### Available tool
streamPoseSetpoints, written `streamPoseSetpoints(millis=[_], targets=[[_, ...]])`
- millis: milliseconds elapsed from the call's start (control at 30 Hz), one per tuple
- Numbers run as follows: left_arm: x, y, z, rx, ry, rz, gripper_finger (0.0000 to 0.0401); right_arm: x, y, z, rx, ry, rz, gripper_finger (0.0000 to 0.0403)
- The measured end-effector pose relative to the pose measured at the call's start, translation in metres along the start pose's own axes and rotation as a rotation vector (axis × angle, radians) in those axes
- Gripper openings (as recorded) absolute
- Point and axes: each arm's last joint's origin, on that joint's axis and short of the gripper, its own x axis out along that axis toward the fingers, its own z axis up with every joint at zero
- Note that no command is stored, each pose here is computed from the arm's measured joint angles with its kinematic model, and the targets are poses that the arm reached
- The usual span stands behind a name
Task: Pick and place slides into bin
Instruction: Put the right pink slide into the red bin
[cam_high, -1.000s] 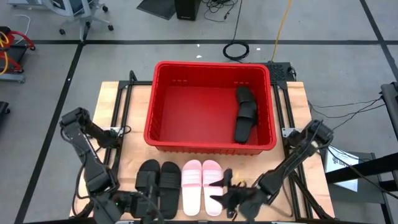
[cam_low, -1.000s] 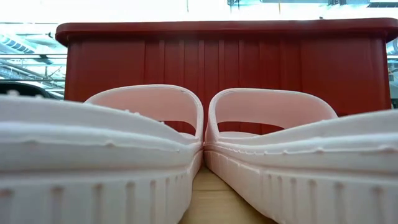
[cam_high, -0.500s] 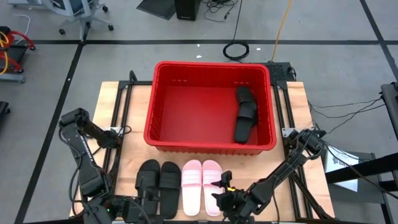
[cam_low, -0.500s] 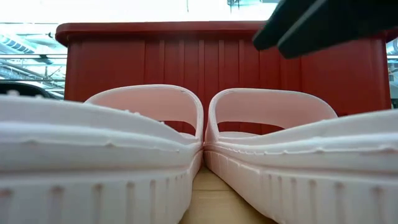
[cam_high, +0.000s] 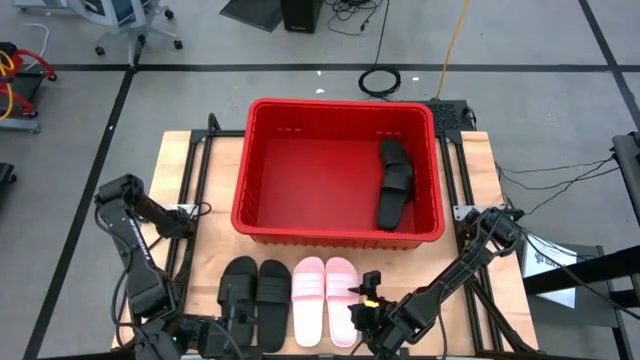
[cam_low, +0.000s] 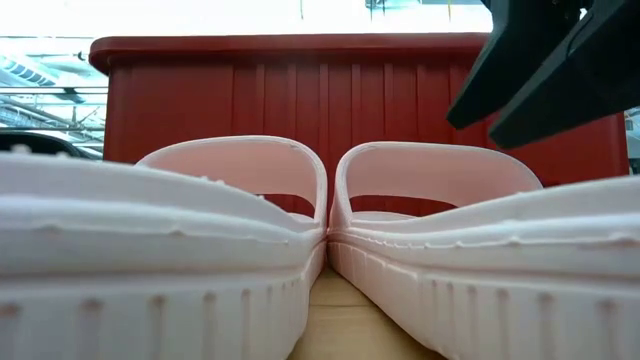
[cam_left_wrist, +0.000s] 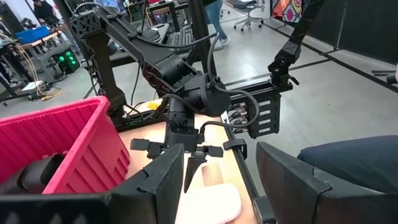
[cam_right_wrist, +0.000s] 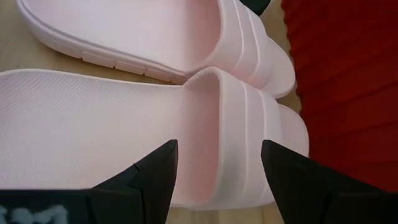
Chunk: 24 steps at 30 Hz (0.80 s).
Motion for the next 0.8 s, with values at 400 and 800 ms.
streamPoseSetpoints(millis=[400,800], targets=[[0.0,0.0,0.0,-0.004,0.0,0.0,0.0202,0.009,-0.01,0.0,0.024,0.064,0.008,0.0221],[0.0,0.0,0.0,-0.001,0.002,0.001,0.0202,0.013,-0.012,0.001,0.04,0.08,0.025,0.0221]])
